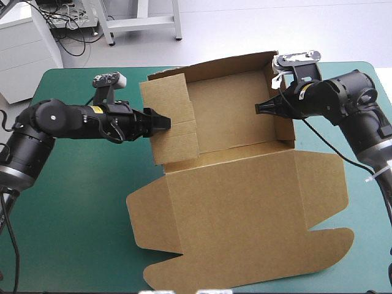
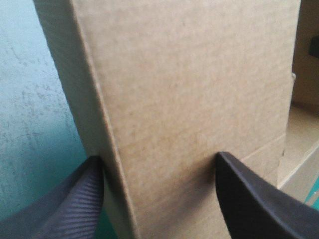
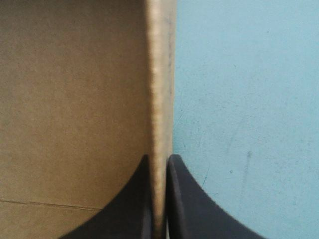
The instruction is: Fold the box
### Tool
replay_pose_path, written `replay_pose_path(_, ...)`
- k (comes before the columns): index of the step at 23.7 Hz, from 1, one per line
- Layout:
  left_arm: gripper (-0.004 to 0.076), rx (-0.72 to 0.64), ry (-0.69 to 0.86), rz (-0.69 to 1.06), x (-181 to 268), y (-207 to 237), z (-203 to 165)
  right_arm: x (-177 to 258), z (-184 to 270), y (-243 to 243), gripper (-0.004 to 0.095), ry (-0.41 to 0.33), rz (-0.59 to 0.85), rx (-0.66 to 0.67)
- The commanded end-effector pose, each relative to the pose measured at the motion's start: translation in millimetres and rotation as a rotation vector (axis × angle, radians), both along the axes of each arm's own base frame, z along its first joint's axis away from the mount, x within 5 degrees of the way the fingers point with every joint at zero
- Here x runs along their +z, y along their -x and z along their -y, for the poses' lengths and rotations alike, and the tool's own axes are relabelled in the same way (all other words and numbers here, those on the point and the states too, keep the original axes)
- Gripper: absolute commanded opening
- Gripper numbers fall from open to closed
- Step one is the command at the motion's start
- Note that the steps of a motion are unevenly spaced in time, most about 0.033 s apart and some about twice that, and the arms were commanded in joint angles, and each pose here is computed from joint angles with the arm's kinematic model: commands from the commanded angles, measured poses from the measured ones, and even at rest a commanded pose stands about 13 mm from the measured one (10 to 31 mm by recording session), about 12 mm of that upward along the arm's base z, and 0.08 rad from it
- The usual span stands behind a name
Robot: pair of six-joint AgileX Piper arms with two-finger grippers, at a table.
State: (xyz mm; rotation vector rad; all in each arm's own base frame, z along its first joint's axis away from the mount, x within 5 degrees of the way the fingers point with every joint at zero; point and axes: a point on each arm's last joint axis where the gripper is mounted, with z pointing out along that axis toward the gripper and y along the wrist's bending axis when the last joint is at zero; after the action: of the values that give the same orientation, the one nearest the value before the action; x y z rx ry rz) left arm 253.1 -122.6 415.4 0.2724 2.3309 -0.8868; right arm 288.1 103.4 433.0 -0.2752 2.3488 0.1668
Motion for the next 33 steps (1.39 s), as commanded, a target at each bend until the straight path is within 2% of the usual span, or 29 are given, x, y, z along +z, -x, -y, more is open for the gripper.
replay_pose_path(1, 0.0452, 0.042, 0.034, 0.077, 21, 14, 15, 25, 2, 9, -0.0011, -0.063, 0.121, -0.002)
replay_pose_path(9, 0.0452, 0.171, -0.138, 0.130, 9, 11, 31, 23, -2, 11, -0.0008, -0.057, 0.102, 0.011)
replay_pose_path(15, 0.0442, 0.218, -0.069, 0.127, 6, -1, 38, 24, -12, 16, -0.0008, -0.011, 0.125, 0.010)
replay_pose_path(17, 0.0376, 0.220, -0.068, 0.128, 6, -1, 38, 24, -12, 15, -0.0008, -0.008, 0.127, 0.009)
replay_pose_path(18, 0.0302, 0.221, -0.068, 0.133, 6, -2, 38, 24, -12, 15, -0.0008, -0.004, 0.129, 0.007)
replay_pose_path(19, 0.0217, 0.226, -0.056, 0.146, 7, -3, 38, 24, -12, 15, -0.0008, -0.002, 0.129, 0.007)
replay_pose_path(20, 0.0073, 0.234, -0.032, 0.172, 12, -2, 38, 24, -11, 15, -0.0008, 0.000, 0.128, 0.006)
replay_pose_path(21, -0.0030, 0.238, -0.011, 0.198, 16, -1, 37, 24, -11, 15, -0.0008, 0.003, 0.127, 0.005)
replay_pose_path(25, -0.0027, 0.242, -0.002, 0.208, 20, 2, 35, 23, -10, 16, -0.0008, 0.017, 0.113, 0.000)
replay_pose_path(33, -0.0032, 0.278, -0.127, 0.228, 20, -2, 27, 15, -10, 22, -0.0008, 0.009, 0.003, -0.022)
